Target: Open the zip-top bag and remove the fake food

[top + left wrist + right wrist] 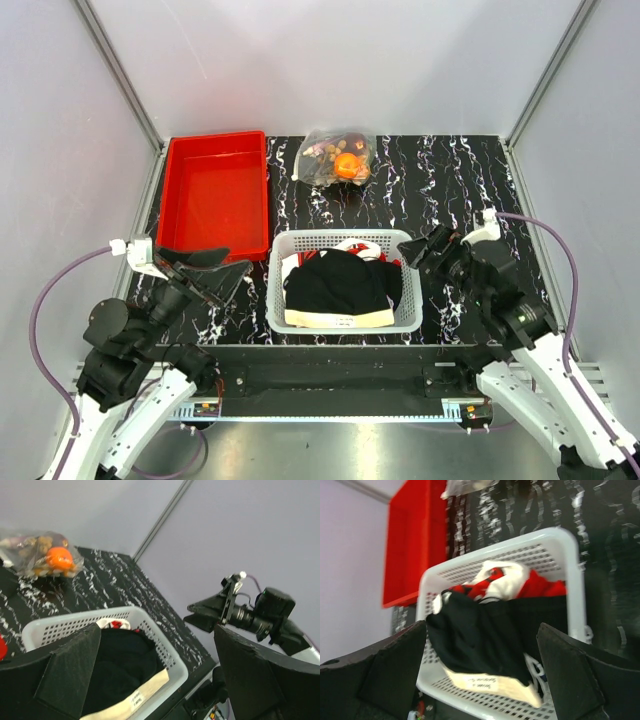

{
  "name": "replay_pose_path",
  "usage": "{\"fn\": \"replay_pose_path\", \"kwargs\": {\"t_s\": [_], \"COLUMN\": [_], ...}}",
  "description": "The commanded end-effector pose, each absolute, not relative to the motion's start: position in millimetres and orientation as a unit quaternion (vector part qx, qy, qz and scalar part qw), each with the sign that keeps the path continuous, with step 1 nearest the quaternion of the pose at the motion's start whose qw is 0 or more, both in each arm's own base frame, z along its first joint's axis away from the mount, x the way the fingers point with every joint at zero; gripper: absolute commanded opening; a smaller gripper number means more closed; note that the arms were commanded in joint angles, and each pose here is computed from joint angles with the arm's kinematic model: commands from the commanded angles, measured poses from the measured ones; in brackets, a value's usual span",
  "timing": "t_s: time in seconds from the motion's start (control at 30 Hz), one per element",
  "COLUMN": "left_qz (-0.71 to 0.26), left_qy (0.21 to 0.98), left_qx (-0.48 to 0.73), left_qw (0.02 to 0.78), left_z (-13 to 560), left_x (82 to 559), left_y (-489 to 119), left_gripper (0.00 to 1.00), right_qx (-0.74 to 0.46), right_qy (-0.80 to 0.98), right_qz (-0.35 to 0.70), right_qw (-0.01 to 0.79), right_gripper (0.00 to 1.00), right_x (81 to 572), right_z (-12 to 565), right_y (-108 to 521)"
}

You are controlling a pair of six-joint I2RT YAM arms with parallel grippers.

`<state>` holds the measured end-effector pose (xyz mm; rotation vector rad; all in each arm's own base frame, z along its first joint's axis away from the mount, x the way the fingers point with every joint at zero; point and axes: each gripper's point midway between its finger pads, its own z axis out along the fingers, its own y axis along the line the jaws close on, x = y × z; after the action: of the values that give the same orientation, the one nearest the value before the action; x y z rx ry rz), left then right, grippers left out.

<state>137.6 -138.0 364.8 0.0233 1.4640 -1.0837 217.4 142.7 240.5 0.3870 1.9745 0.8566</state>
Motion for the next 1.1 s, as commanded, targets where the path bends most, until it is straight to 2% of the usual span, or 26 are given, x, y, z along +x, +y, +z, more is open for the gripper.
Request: {"fn": "replay_pose_path", "kwargs": {"t_s": [0.0,0.13,0.27,0.4,0.43,0.47,0.5,0.57,0.63,0.7,0.73,0.8,0.83,0.9,1.0,1.03,1.07], "left_qz": [-0.445,-0.411,-0.379,-0.358,-0.354,-0.344,-0.334,-0.309,-0.293,-0.275,-0.287,-0.314,-0.357,-0.383,-0.409,-0.413,-0.419], "left_qy": [0.644,0.671,0.715,0.741,0.745,0.754,0.754,0.774,0.779,0.807,0.802,0.823,0.82,0.815,0.812,0.82,0.814], "left_qx": [0.007,-0.008,0.001,-0.005,-0.011,-0.014,-0.022,-0.016,-0.004,0.002,0.01,0.009,0.019,-0.001,-0.02,-0.037,-0.038], "left_qw": [0.622,0.617,0.587,0.568,0.565,0.559,0.565,0.553,0.554,0.523,0.524,0.474,0.446,0.435,0.417,0.393,0.401], "left_z": [357,352,342,327,324,319,324,321,334,322,336,319,316,314,307,287,297], "left_x": [137,148,163,177,180,187,192,210,223,249,259,289,305,334,382,403,418], "left_y": [-129,-124,-131,-135,-135,-136,-134,-140,-144,-156,-161,-170,-186,-179,-181,-181,-182], "left_gripper": [0.99,0.99,0.99,0.99,0.99,0.99,0.99,0.99,0.99,0.99,0.99,0.95,0.94,0.88,0.85,0.84,0.84], "right_qx": [0.165,0.114,0.06,-0.011,-0.015,-0.026,-0.026,-0.032,-0.028,-0.015,-0.013,-0.008,-0.007,0.001,0.01,0.011,0.008], "right_qy": [0.807,0.792,0.817,0.854,0.848,0.86,0.854,0.867,0.861,0.863,0.864,0.867,0.869,0.872,0.872,0.872,0.868], "right_qz": [0.258,0.271,0.24,0.184,0.178,0.158,0.156,0.141,0.151,0.164,0.174,0.189,0.189,0.186,0.203,0.21,0.221], "right_qw": [0.506,0.534,0.521,0.487,0.499,0.485,0.496,0.477,0.485,0.478,0.473,0.461,0.457,0.453,0.445,0.442,0.444], "right_gripper": [1.0,1.0,1.0,1.0,1.0,1.0,1.0,1.0,1.0,1.0,1.0,1.0,1.0,1.0,1.0,1.0,1.0], "right_x": [235,252,283,333,346,362,374,396,411,421,422,424,424,421,409,405,399], "right_z": [253,273,276,253,265,249,262,244,256,253,253,248,245,241,242,242,249], "right_y": [114,129,147,170,173,177,181,190,200,209,214,221,221,219,219,220,221]}}
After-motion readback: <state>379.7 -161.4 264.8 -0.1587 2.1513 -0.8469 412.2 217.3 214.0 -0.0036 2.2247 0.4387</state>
